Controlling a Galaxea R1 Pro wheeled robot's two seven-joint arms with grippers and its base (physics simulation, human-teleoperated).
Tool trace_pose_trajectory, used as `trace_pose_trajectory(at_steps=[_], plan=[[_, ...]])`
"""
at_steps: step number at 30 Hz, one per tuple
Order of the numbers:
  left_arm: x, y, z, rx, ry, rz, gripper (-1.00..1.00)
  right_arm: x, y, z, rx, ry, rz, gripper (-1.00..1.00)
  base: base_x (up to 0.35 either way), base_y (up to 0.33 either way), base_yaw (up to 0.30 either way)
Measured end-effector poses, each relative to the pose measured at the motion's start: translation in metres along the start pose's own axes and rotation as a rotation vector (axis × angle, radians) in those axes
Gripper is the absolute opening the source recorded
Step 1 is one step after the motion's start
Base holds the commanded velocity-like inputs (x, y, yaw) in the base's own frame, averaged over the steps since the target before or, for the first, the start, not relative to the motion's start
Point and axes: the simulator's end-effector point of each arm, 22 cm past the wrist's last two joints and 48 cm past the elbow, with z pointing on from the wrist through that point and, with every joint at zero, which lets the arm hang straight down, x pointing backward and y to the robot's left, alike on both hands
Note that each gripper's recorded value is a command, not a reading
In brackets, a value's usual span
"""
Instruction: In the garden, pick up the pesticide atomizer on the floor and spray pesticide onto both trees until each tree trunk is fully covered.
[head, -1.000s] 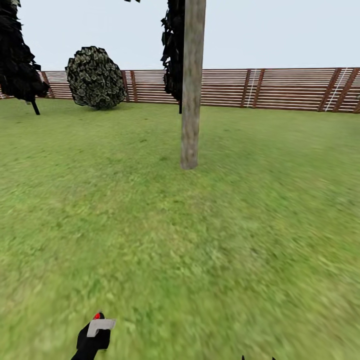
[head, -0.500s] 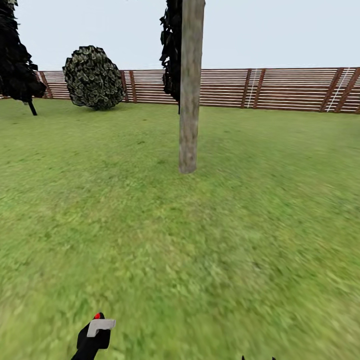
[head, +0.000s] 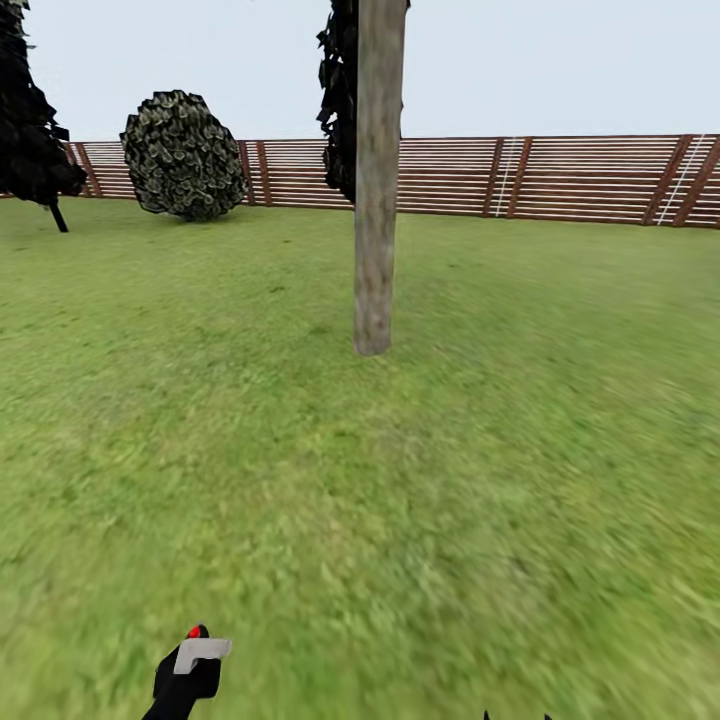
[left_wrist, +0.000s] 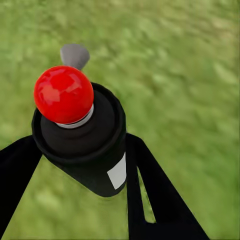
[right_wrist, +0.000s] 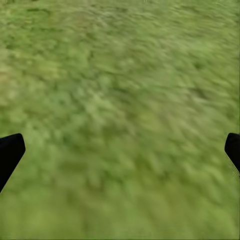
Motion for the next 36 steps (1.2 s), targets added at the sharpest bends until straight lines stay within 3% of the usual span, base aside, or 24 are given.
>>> trace_pose_trajectory(at_steps=[36], plan=[[0.0000,0.0000,0.0000,0.000,0.000,0.000,-1.00,0.0000,0.0001,0.0000,-0.001,0.000,0.000,1.00,0.327,-0.011,0.000]])
